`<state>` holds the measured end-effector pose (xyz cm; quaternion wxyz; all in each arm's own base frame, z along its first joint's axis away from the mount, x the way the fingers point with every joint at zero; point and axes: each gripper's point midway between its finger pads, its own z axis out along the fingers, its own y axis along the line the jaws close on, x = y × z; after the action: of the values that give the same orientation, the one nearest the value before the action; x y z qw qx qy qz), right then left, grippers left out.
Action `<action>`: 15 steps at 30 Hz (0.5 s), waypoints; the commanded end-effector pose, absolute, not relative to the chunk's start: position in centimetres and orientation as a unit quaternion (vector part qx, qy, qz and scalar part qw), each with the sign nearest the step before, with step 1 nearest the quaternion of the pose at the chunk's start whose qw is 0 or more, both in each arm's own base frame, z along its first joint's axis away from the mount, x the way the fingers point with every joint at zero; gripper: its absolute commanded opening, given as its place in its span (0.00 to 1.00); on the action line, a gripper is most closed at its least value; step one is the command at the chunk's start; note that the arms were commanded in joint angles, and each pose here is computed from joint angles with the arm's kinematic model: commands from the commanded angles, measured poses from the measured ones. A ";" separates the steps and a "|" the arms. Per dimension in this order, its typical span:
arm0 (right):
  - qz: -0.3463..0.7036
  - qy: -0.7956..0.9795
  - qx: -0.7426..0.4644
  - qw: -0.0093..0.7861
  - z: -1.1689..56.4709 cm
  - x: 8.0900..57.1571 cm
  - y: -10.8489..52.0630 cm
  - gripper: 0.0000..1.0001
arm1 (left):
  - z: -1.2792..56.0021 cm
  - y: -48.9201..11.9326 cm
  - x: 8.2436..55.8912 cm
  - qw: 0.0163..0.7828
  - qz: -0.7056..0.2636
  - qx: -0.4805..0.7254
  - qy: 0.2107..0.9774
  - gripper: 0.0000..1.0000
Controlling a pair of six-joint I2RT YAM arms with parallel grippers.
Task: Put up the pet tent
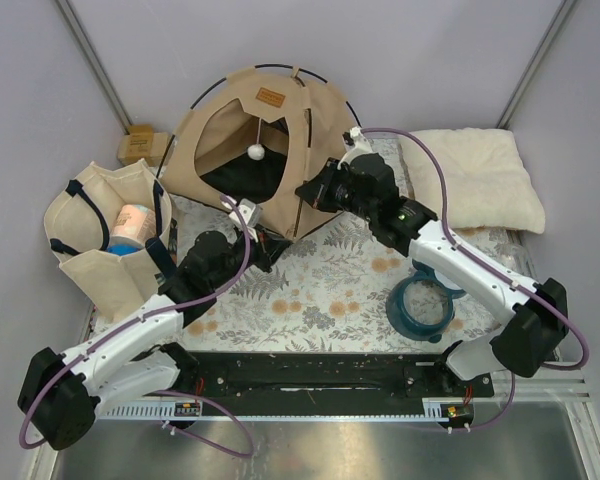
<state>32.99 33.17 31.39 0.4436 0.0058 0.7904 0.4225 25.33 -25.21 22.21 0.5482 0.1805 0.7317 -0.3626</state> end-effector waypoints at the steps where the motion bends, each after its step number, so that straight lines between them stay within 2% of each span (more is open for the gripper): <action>1: 0.401 0.745 0.029 0.533 35.1 36.3 32.7 0.00 | 23.5 -25.6 23.4 0.548 -0.391 0.206 0.711 0.00; 15: 0.409 0.729 0.070 0.544 36.4 37.0 32.8 0.00 | 22.0 -25.6 22.7 0.537 -0.377 0.232 0.719 0.00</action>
<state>34.35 33.93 30.83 0.4665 0.0209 0.7872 0.4029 24.37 -24.56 22.08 0.5486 0.1907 0.7319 -0.3564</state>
